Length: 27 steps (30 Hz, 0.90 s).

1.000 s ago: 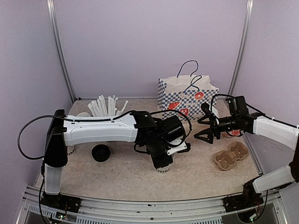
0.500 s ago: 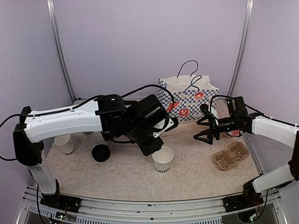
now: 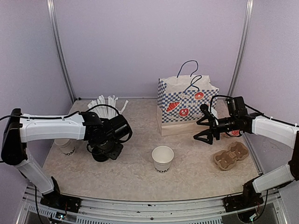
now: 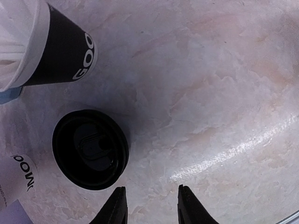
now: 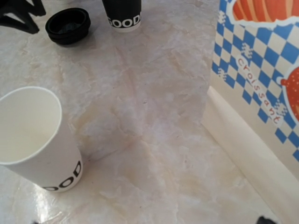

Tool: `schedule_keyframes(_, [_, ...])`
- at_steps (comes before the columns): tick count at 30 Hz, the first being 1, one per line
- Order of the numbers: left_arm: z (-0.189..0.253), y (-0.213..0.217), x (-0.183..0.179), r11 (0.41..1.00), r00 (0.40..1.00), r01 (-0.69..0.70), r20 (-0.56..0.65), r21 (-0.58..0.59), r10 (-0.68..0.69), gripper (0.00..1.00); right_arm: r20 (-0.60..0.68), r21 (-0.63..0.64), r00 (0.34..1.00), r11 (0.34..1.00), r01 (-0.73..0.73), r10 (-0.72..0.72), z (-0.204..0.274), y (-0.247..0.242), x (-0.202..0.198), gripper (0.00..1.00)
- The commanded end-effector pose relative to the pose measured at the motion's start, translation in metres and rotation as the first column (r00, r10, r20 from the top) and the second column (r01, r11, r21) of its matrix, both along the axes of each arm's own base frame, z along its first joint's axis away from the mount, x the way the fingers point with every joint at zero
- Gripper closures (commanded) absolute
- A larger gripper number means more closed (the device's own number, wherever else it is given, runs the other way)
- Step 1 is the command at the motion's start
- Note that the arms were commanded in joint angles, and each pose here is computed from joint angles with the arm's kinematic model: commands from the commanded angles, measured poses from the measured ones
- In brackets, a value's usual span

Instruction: Pack the takeout coffee

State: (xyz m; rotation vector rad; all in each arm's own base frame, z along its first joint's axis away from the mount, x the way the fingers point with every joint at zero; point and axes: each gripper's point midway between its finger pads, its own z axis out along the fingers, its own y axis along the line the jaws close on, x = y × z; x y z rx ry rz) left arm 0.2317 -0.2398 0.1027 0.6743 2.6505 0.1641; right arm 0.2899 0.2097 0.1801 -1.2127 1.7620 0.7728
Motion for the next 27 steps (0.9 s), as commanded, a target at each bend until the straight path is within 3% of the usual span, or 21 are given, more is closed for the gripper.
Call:
schedule_keyframes(1, [-0.001,0.017,0.017,0.99,0.989,-0.132,0.067,-0.044,0.135,0.62,0.003,0.001,1.0,1.0,-0.009,0.009,0.0,-0.001,-0.002,0.02])
schedule_keyframes(9, [-0.021,0.029,0.024,0.981,0.983,-0.181,0.027,-0.063,0.183,0.71,0.0,-0.005,1.0,1.0,-0.012,0.012,-0.003,-0.001,-0.001,0.02])
schedule_keyframes(27, [-0.051,0.041,0.028,0.978,0.978,-0.209,-0.015,-0.023,0.209,0.76,-0.006,-0.012,1.0,1.0,-0.015,0.015,-0.007,-0.002,-0.002,0.02])
